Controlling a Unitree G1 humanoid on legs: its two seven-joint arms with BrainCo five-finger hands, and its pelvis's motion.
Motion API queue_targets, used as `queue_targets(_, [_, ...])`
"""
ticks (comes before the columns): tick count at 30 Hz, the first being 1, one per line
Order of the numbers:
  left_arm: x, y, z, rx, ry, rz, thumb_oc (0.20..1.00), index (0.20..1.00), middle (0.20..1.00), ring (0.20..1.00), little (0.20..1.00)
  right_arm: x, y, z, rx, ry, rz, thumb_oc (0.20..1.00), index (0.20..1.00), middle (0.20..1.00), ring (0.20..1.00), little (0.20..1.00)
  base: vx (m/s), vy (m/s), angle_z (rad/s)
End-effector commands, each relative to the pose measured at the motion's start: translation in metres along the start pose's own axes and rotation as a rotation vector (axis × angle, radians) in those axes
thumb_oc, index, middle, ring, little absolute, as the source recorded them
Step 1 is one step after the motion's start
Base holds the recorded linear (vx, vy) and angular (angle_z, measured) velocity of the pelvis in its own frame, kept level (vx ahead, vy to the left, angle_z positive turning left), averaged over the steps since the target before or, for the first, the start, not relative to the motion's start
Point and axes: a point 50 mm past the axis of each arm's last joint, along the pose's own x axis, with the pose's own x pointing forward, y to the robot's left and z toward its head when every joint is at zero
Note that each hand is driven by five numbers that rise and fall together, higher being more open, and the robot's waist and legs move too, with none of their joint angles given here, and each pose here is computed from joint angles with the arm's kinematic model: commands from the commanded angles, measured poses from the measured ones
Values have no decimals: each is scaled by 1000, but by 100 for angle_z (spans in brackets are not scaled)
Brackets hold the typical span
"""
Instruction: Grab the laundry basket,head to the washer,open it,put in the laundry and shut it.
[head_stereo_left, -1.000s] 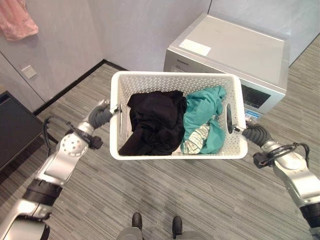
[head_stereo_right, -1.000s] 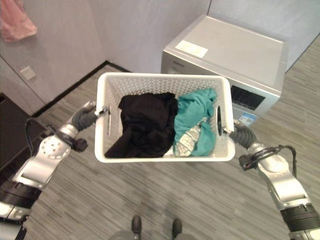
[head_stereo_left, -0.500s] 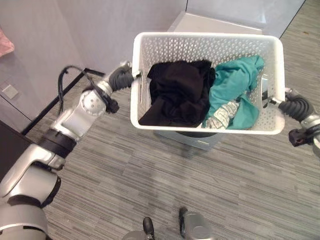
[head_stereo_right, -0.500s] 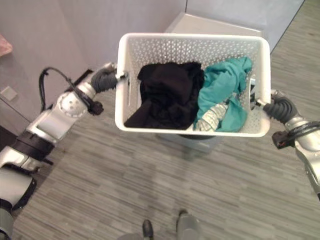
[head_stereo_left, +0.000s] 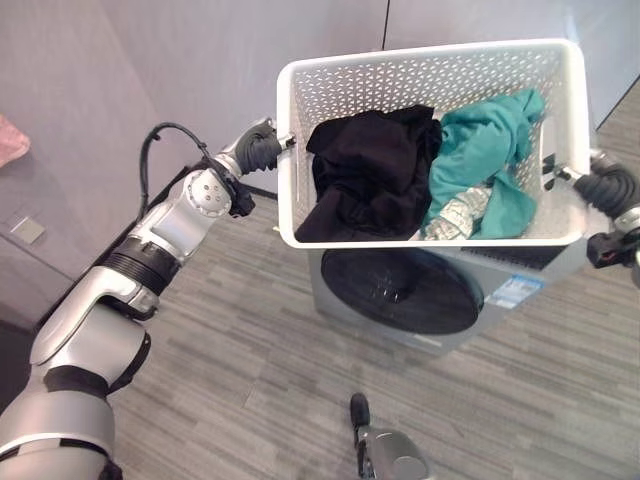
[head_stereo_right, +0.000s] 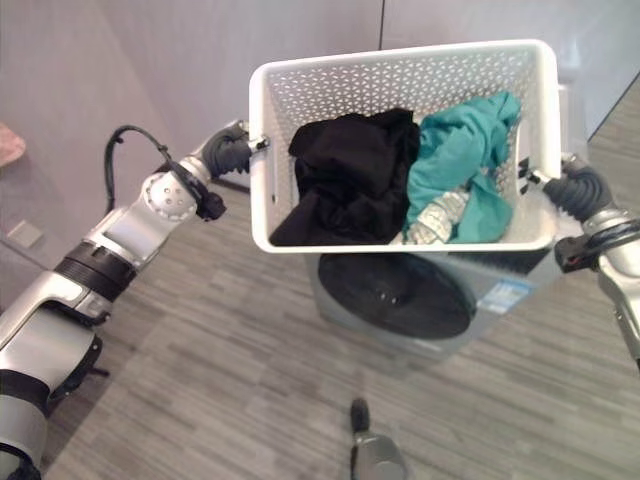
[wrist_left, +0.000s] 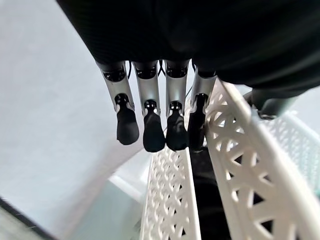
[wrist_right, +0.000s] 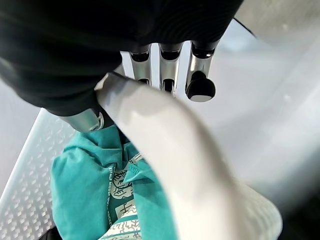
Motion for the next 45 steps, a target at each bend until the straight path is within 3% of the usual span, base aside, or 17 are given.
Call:
queue_targets(1, [-8, 79, 7, 36, -9, 268, 200, 200, 200, 200, 200, 2, -30, 19, 46, -94, -150, 200, 200, 200, 200, 200, 227, -372, -10])
queue_targets(15, [-16, 97, 4, -2, -9, 310, 200, 200, 200, 200, 200, 17, 7, 25, 10, -102, -7, 200, 200, 200, 200, 200, 197, 37, -46])
queue_targets(19, [-27, 91, 0, 1, -26, 262, 200, 200, 200, 200, 200, -25, -18, -7, -78, 20, -9, 200, 200, 200, 200, 200, 189, 134, -7])
queue_targets(24, [-28, 87, 0, 9, -31, 237, 200, 200, 200, 200, 200, -50, -33, -22, -104, 92, -29, 200, 200, 200, 200, 200, 84, 49, -6])
queue_targets(27, [-31, 74, -11, 2, -9, 200, 200, 200, 200, 200, 200, -65, -65, -38, -161, 204, -107, 200, 200, 200, 200, 200, 74, 12, -13])
queue_targets(31, [-29, 70, -13, -17, -1, 196, 200, 200, 200, 200, 200, -58, -68, -41, -167, 225, -116, 200, 200, 200, 200, 200, 60, -35, -20])
queue_targets(36, [-9, 63, -4, -38, 7, 196, 200, 200, 200, 200, 200, -23, -76, -25, -200, 220, -159, 200, 200, 200, 200, 200, 71, -58, -10])
queue_targets(43, [1, 69, 15, -56, -43, 232, 200, 200, 200, 200, 200, 3, -65, -11, -204, 184, -137, 200, 200, 200, 200, 200, 22, -43, 4])
queue_targets(44, [1, 72, 15, -59, -45, 243, 200, 200, 200, 200, 200, 5, -60, -9, -210, 177, -116, 304, 304, 304, 304, 304, -14, -34, 17])
queue_targets(45, [-1, 76, 14, -80, -44, 254, 200, 200, 200, 200, 200, 4, -56, -7, -220, 166, -84, 1000, 1000, 1000, 1000, 1000, 8, -25, 15])
